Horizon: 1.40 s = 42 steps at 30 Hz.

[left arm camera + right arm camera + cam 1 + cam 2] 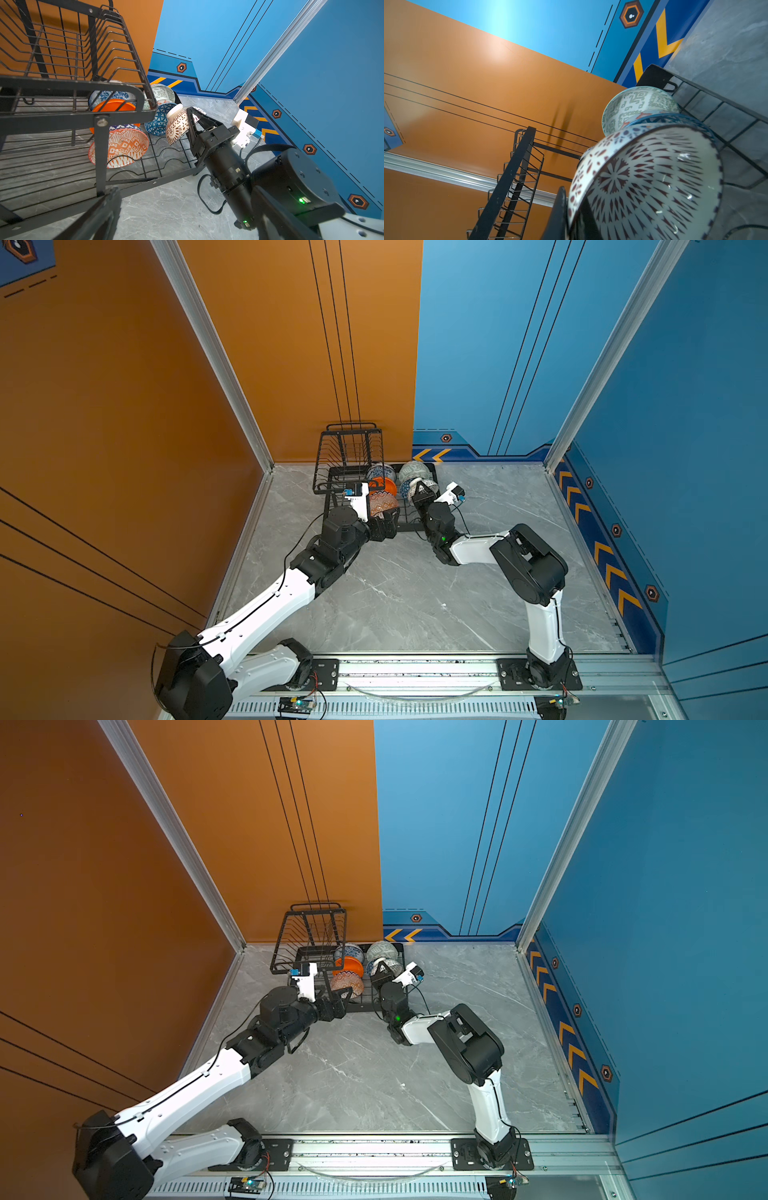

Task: Load the bowls into the dish rack
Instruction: 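Lower the white bowl into the slot beside the blue triangle bowl with the right gripper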

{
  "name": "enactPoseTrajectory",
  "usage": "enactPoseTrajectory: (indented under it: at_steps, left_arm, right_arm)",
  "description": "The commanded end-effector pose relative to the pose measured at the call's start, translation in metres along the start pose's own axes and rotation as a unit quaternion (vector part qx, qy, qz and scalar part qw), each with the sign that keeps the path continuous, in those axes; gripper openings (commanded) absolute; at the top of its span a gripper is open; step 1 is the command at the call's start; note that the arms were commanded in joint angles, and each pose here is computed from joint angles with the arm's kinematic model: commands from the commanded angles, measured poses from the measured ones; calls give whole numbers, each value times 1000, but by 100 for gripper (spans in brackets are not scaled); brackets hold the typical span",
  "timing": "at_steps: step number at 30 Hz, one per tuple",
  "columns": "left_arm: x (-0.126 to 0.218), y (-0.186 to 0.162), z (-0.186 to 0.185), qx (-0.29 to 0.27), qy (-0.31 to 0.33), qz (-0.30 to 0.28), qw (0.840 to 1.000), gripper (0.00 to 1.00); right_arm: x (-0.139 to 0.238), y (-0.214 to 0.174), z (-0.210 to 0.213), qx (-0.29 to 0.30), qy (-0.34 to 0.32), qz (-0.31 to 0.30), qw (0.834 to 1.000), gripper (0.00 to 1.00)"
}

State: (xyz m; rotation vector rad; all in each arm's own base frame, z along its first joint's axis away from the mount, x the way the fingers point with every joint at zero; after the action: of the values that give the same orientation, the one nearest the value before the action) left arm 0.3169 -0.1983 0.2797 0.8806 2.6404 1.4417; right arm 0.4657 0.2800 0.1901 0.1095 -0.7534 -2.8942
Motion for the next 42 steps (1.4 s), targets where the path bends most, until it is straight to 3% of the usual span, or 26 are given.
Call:
enactPoseTrajectory:
  at_steps: [1,13,30,42]
  left_arm:
    - [6,1,1,6,-7,-2,1000,98]
    - [12,4,7,10,5,-8,1000,98]
    - [6,7,14,38,-1,-8,999,98]
    - [5,7,15,45,-4,-5,999,98]
  right_arm:
    - [-2,16,26,-42,34,-52,997,0]
    - [-9,-24,5,-58,18,-52,997,0]
    - [-29,-28,-15,-60,-2,-56,997,0]
    - [-23,-32,-39,-44,-54,-49,996,0]
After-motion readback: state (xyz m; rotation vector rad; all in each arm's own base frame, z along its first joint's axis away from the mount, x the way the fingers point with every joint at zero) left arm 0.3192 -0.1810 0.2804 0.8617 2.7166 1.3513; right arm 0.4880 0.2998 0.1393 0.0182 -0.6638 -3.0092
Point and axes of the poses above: each gripper's point midway between its finger pads, its own x axis back along the fingers, its own z axis along the line the jaws close on, y = z × x, the point moved 2 cm from there along x, back along the fingers, and after that the axes turned 11 degrees about x, right-handed, at the moved point
